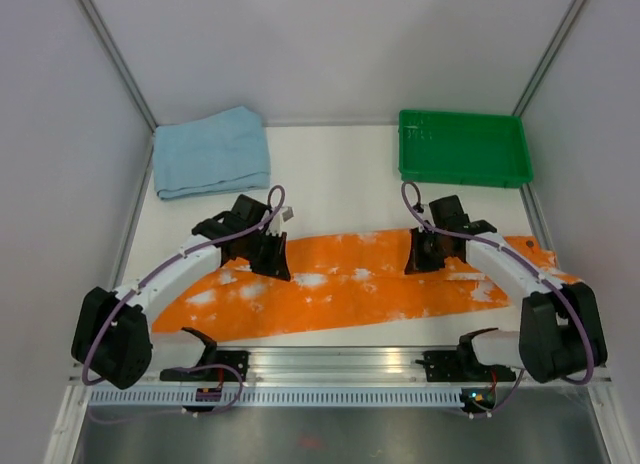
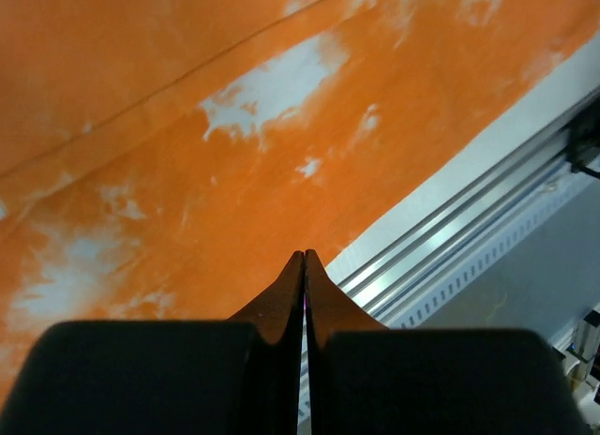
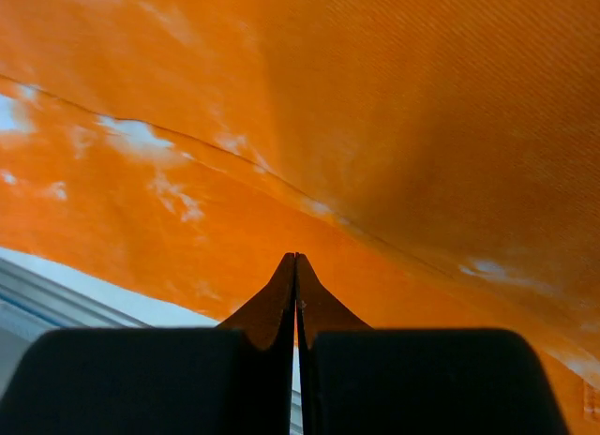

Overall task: Fold and stack the trousers
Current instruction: Fold the trousers

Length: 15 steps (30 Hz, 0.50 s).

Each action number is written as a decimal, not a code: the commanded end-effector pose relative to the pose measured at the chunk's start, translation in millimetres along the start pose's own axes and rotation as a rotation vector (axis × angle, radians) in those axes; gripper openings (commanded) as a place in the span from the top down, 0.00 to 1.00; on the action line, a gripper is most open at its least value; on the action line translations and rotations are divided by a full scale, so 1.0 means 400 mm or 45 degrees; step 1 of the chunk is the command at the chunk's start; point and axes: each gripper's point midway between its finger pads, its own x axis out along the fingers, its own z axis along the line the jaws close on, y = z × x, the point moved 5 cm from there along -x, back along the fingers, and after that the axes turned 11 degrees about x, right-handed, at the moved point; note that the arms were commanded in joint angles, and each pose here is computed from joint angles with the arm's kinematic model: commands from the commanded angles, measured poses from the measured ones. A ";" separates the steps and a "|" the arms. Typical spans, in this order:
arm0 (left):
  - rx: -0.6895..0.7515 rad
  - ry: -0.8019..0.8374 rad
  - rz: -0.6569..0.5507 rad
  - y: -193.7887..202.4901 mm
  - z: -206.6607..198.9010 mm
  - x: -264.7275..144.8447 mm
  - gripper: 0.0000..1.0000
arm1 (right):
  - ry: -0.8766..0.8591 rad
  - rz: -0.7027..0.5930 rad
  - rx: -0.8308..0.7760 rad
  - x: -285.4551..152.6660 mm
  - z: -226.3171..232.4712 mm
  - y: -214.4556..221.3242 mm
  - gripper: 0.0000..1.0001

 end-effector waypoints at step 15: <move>-0.438 -0.417 0.260 0.168 0.108 0.143 0.98 | 0.428 -0.017 0.309 0.162 -0.122 0.044 1.00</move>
